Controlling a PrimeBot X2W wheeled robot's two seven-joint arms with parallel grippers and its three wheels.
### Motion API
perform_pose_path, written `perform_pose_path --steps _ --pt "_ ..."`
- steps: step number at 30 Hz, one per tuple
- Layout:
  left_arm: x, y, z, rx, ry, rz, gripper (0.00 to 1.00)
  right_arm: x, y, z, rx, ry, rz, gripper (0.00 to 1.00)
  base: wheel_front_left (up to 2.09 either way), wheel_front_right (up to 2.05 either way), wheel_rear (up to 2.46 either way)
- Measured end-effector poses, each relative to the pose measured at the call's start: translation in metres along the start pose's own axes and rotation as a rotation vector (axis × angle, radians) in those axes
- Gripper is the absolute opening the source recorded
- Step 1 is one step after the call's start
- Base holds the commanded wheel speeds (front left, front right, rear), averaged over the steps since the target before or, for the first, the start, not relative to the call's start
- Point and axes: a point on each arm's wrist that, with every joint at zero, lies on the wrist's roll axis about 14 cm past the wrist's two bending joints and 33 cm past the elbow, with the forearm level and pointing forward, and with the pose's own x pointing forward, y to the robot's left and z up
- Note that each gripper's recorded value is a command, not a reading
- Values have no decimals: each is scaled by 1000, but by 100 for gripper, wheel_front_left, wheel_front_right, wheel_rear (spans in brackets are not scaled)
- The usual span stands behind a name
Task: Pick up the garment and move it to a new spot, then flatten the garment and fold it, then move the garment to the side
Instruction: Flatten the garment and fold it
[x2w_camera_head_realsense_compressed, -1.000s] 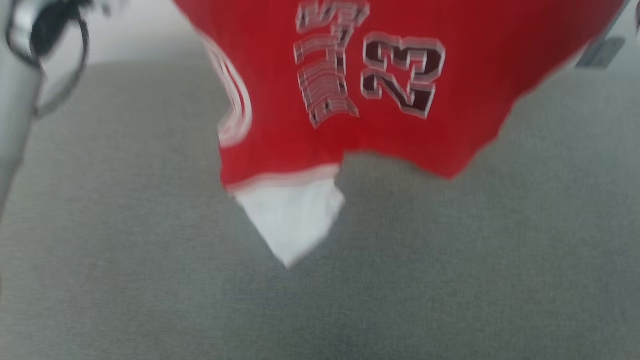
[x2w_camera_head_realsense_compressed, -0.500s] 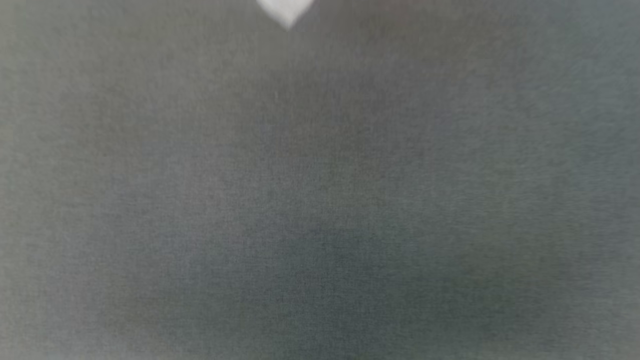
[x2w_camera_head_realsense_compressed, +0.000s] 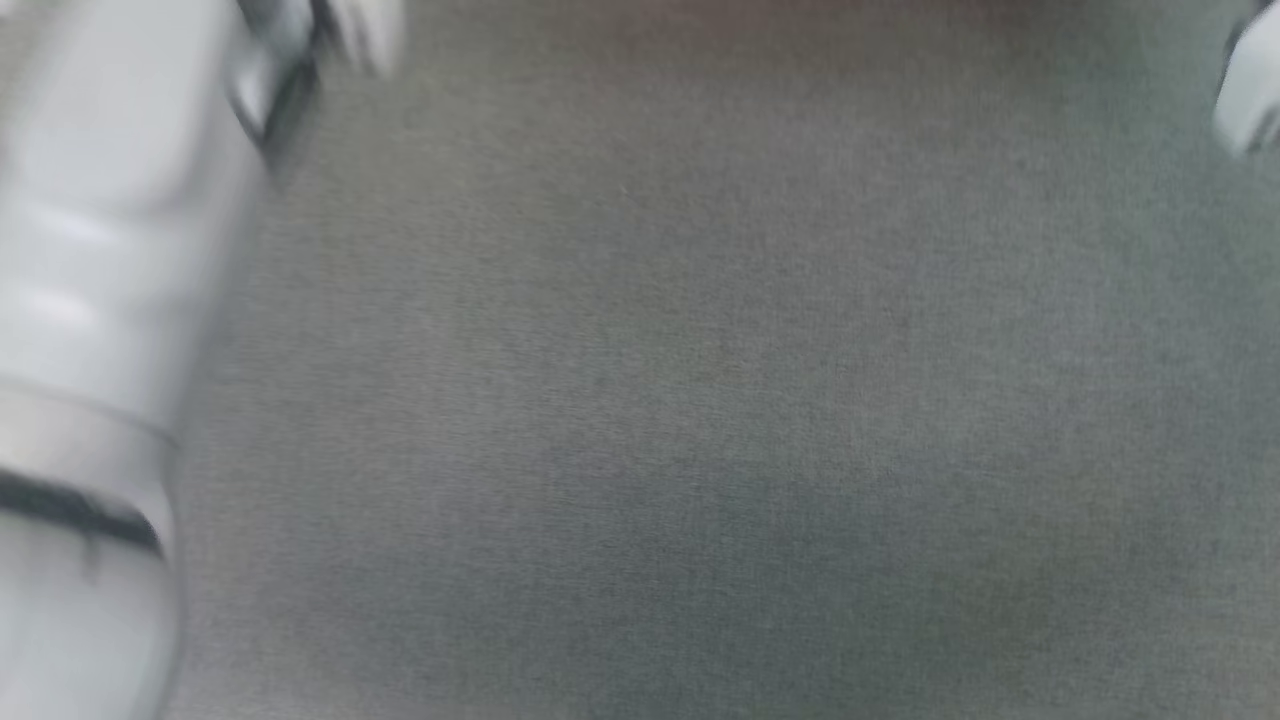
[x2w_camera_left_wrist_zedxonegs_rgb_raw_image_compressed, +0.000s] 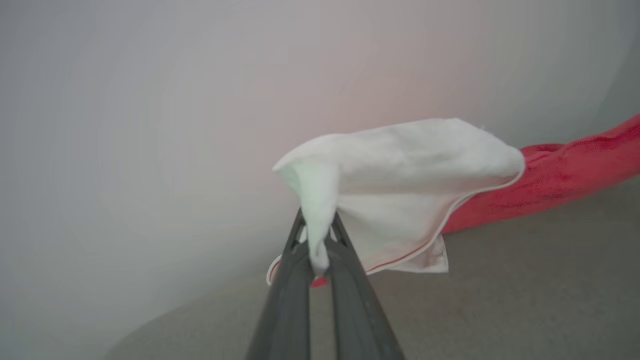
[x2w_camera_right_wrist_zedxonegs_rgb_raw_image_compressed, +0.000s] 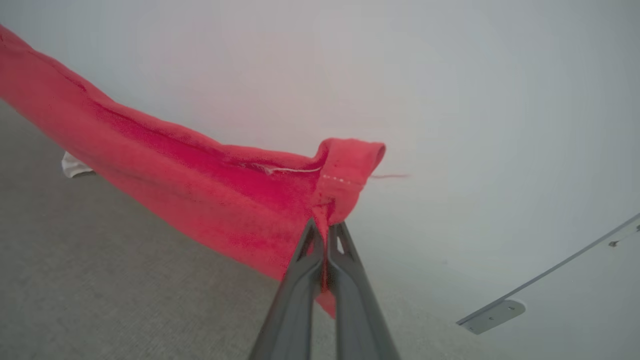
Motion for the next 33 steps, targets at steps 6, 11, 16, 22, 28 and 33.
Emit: perform_pose_path --steps 6,11,16,22,28,33 --pt "-59 -27 -79 -120 229 -46 0 -43 40 -37 92 134 112 0 0 0 0" --pt "-118 -49 -126 -200 375 -93 0 -86 63 -60 152 228 180 0 0 0 0" --pt "-180 -62 -161 -266 505 -118 0 -128 81 -80 191 303 230 0 0 0 0" --pt "-236 -74 -179 -341 599 -88 0 -173 102 -104 245 408 286 0 0 0 0" --pt "-283 -93 -191 -411 709 -68 0 -213 120 -126 299 519 340 0 0 0 0" --pt "-318 -104 -201 -459 810 -44 0 -247 140 -137 351 602 408 0 0 0 0"
